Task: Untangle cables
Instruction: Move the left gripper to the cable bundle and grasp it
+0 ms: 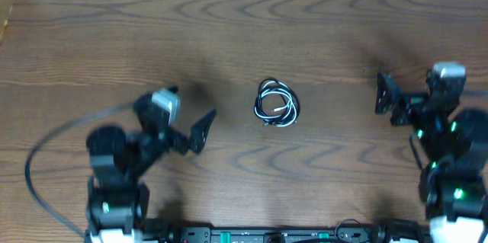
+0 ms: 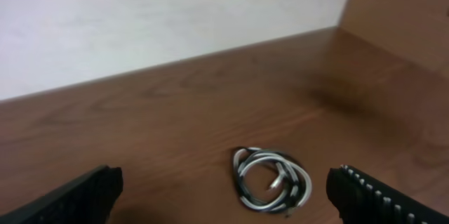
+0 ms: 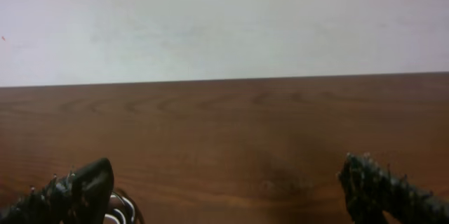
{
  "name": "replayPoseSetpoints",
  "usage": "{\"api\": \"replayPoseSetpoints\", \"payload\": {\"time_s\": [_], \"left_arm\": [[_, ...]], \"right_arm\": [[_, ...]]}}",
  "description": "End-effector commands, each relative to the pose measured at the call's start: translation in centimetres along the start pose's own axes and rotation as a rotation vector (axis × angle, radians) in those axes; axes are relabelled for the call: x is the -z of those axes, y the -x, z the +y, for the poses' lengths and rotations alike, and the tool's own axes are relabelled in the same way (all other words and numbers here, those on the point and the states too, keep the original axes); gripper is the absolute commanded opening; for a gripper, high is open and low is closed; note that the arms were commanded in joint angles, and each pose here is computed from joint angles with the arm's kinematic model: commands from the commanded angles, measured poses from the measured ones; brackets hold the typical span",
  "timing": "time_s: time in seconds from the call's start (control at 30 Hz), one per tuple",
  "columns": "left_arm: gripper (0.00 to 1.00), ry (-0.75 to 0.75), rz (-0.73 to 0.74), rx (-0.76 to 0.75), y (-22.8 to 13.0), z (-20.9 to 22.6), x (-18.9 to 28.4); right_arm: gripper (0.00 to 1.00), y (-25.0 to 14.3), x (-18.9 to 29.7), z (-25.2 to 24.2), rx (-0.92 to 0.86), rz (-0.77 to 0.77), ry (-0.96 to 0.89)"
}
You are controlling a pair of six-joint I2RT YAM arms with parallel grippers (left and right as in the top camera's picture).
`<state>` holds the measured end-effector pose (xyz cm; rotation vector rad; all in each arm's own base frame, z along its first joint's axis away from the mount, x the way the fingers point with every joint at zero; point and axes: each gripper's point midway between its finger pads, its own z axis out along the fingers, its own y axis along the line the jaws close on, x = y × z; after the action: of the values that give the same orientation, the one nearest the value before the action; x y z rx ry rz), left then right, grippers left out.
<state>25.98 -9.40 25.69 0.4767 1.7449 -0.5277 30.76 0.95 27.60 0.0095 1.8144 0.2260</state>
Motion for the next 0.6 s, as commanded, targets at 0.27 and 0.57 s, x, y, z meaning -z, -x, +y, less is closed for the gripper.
{"api": "replayPoseSetpoints", "payload": {"time_s": [0.27,0.57], "left_arm": [[0.98,-0.247,0.333,0.134,0.9,-2.1,-11.7],[0.98,-0.276,0.556,0.251,-7.5,-1.7,-15.6]], "right_arm": [[0.99,0.9,-6.8,0.0,-0.090,0.310,0.158],[0.99,-2.2,-9.6,1.0,-0.222,0.413,0.270]]}}
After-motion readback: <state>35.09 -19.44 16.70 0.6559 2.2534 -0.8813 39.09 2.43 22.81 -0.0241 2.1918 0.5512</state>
